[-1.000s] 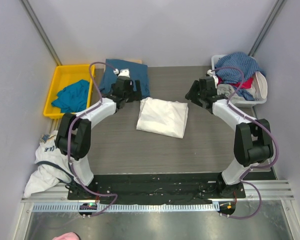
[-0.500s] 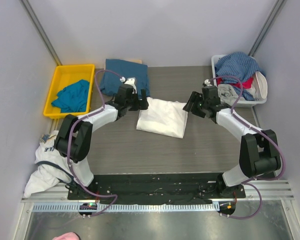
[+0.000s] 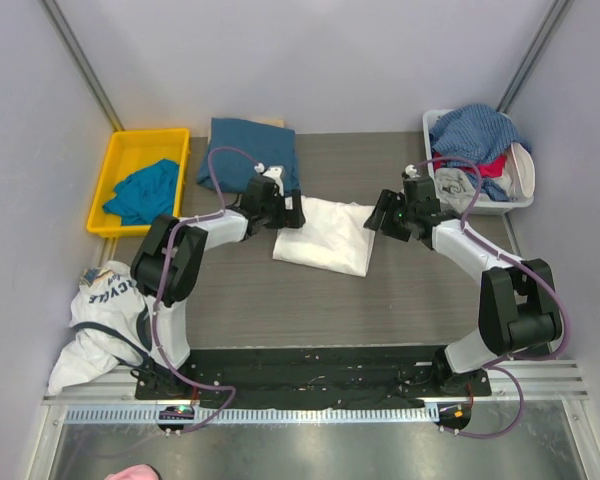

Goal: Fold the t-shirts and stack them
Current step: Neatly place the folded tshirt to the corner

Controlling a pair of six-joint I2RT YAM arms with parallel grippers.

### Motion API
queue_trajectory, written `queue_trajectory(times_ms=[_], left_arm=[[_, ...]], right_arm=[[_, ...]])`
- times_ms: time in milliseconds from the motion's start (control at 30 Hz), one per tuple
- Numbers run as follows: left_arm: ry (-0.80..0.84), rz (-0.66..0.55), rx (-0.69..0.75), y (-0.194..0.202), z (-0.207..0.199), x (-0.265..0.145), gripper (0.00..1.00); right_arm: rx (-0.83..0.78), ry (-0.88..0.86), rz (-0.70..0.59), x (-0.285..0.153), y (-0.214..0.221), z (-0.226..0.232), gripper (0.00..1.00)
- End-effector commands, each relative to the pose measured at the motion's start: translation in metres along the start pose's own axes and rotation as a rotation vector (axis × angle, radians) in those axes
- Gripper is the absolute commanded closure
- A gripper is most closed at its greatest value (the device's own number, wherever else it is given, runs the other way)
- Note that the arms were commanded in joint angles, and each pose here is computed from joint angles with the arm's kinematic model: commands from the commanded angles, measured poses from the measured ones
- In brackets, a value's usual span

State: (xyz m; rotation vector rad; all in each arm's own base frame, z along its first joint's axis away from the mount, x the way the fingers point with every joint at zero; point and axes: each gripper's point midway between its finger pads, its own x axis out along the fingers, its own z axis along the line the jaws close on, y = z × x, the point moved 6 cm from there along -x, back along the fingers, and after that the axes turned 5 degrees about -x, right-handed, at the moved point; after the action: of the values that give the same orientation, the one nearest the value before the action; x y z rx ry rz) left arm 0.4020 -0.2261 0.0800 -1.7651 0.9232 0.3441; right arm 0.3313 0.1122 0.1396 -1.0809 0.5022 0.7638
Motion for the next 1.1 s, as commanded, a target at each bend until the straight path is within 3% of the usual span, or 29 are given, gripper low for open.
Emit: queue_trajectory(times_ms=[0, 167, 300, 467, 567, 667, 700, 733, 900, 1067], left_arm=[[0.048, 0.030, -0.003, 0.001, 0.006, 0.014, 0.00], [0.120, 0.115, -0.025, 0.023, 0.007, 0.025, 0.02], [0.199, 0.189, -0.044, 0.040, 0.004, 0.032, 0.23], [0.214, 0.234, -0.051, 0.054, 0.007, 0.036, 0.39], [0.222, 0.254, -0.051, 0.060, 0.009, 0.036, 0.54], [0.234, 0.279, -0.056, 0.068, 0.011, 0.038, 0.79], [0.234, 0.289, -0.061, 0.071, 0.012, 0.040, 0.95], [0.238, 0.294, -0.064, 0.072, 0.011, 0.041, 1.00], [0.264, 0.290, -0.069, 0.063, 0.003, 0.041, 1.00], [0.272, 0.226, -0.023, 0.017, -0.017, 0.042, 1.00]], right_arm=[[-0.043, -0.047, -0.048, -0.011, -0.014, 0.012, 0.37], [-0.040, -0.086, -0.039, -0.005, -0.020, 0.019, 0.37], [-0.044, -0.094, -0.048, -0.006, -0.025, 0.024, 0.37], [-0.046, -0.102, -0.035, -0.002, -0.026, 0.026, 0.37], [-0.055, -0.117, 0.001, 0.008, -0.020, 0.031, 0.37], [-0.051, -0.134, 0.036, 0.016, -0.013, 0.035, 0.37], [-0.046, -0.135, 0.043, 0.018, -0.011, 0.035, 0.37], [-0.039, -0.141, 0.046, 0.019, -0.010, 0.035, 0.37], [-0.039, -0.125, 0.031, 0.011, -0.004, 0.031, 0.37], [-0.035, -0.100, 0.007, 0.004, -0.001, 0.027, 0.37]])
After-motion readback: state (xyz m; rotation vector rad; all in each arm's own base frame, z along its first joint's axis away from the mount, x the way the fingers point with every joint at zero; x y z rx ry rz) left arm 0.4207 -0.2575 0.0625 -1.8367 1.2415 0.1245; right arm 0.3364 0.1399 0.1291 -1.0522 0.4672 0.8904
